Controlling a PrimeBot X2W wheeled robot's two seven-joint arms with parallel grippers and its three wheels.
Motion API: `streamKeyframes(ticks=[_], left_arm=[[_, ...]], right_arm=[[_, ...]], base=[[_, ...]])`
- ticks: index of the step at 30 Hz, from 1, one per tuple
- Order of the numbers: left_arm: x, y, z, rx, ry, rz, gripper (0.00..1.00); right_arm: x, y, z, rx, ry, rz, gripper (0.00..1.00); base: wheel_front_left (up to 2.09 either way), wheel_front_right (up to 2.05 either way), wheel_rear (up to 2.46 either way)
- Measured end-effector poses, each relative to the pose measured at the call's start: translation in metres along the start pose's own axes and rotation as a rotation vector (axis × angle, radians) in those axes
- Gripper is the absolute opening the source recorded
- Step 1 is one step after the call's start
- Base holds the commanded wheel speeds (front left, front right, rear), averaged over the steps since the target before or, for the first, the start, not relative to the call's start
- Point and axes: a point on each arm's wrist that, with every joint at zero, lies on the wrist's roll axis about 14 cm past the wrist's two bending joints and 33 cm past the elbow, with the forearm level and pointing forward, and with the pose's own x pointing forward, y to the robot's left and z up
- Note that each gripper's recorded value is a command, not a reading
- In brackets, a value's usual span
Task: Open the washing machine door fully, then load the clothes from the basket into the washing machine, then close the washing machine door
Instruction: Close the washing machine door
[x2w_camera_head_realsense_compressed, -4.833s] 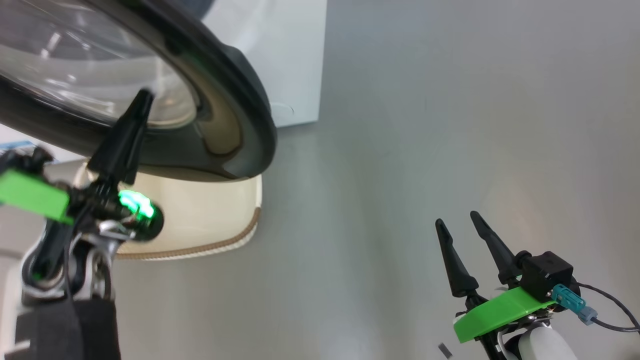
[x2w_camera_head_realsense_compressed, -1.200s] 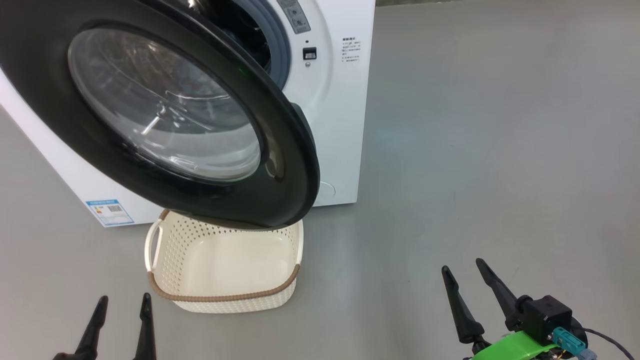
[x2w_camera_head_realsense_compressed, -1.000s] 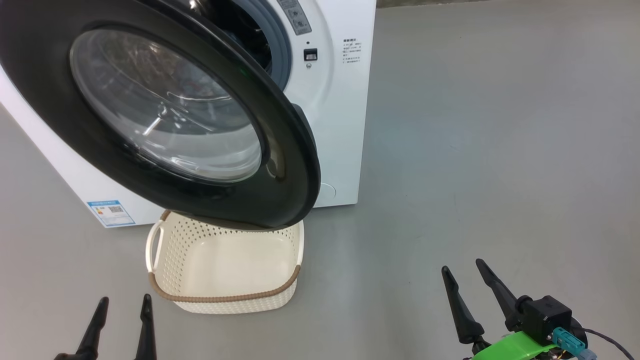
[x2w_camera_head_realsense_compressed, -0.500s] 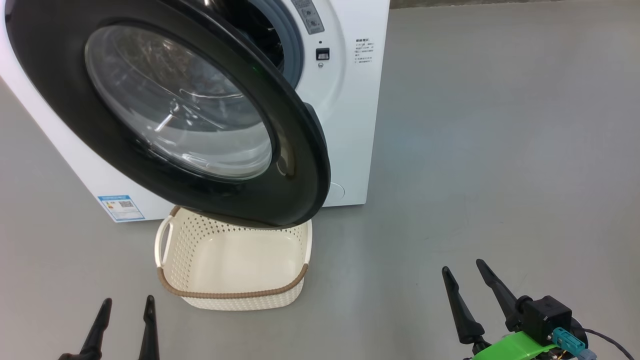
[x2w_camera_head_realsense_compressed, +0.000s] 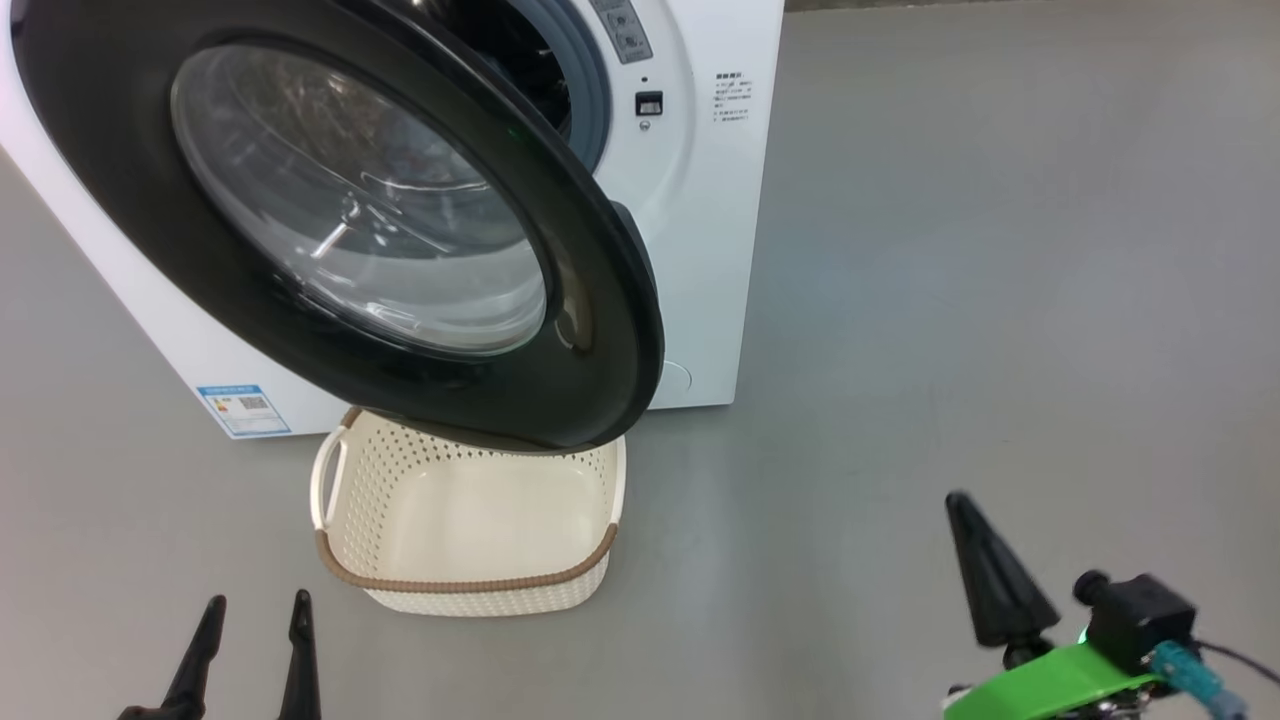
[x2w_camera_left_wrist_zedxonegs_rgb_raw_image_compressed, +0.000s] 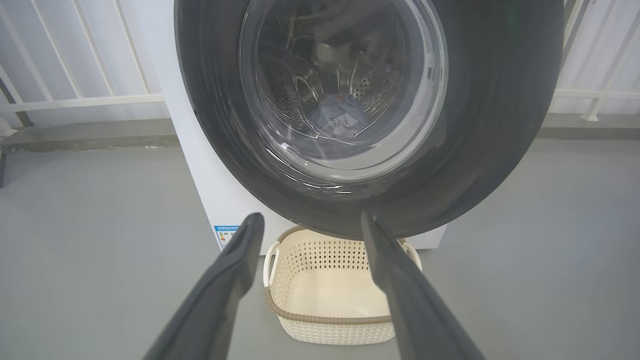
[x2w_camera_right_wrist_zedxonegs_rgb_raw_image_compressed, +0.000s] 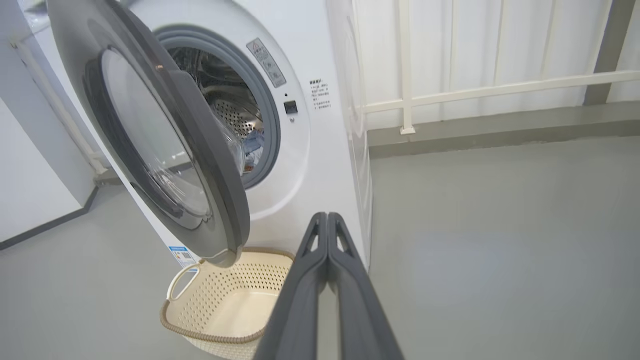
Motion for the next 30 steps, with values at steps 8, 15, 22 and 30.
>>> streamKeyframes(ticks=[8, 15, 22, 30], left_arm=[[0.002, 0.000, -0.003, -0.015, 0.011, 0.007, 1.00], [0.000, 0.002, -0.006, -0.030, 0.019, 0.018, 1.00], [-0.002, 0.004, -0.006, -0.045, 0.019, 0.035, 1.00], [0.000, 0.003, 0.003, -0.073, -0.008, 0.050, 1.00]], right_arm=[[0.023, 0.042, 0.104, 0.005, -0.329, 0.138, 0.00], [0.017, 0.133, 0.175, 0.079, -0.553, 0.445, 0.00], [0.009, 0.208, 0.130, 0.061, -0.403, 0.742, 0.00], [0.002, 0.253, 0.044, 0.044, -0.112, 0.941, 0.00]], base=[[0.00, 0.00, 0.00], [0.00, 0.00, 0.00], [0.00, 0.00, 0.00], [0.00, 0.00, 0.00]])
